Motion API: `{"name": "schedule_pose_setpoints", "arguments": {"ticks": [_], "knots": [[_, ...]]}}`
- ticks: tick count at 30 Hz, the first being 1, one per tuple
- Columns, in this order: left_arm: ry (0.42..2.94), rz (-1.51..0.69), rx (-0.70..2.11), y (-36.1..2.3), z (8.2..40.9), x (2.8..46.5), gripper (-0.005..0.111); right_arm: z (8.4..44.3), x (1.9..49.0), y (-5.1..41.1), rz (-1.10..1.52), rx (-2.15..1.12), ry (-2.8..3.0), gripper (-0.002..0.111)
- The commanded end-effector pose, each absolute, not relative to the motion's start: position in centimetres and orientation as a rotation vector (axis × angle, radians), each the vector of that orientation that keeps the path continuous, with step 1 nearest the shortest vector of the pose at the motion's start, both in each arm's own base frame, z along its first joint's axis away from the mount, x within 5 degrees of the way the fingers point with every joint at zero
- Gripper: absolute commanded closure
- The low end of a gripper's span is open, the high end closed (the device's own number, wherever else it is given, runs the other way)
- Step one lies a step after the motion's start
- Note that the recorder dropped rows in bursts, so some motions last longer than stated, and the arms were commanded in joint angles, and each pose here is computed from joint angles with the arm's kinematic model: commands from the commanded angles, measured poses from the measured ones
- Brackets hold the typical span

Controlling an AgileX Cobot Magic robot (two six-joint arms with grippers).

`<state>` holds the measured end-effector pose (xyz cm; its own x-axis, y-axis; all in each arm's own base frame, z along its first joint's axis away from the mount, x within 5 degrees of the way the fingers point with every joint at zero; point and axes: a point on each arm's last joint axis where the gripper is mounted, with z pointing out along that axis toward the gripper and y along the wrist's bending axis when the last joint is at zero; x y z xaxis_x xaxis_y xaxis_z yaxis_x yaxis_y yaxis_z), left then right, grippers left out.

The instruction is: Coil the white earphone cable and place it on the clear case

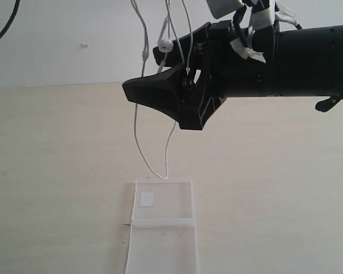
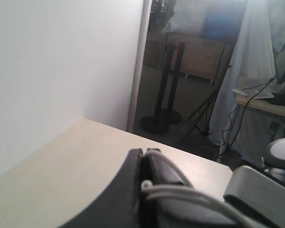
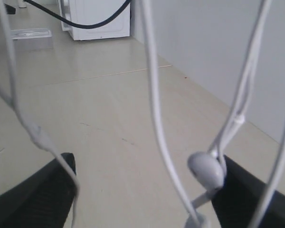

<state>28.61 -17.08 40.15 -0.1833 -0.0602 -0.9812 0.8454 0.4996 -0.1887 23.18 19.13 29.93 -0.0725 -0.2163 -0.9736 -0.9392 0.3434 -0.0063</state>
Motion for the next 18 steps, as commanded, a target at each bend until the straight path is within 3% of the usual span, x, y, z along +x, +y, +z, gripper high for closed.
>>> {"name": "schedule_pose_setpoints", "arguments": {"ticks": [1,18], "knots": [[1.573,-0.936,0.686,-17.08,39.49,28.65,0.107,29.86,23.28,19.00,0.857,-1.065,1.556,0.035],[1.602,-0.921,0.683,-17.06,39.15,28.84,0.107,29.87,23.25,19.01,0.871,-1.055,1.564,0.035]]}}
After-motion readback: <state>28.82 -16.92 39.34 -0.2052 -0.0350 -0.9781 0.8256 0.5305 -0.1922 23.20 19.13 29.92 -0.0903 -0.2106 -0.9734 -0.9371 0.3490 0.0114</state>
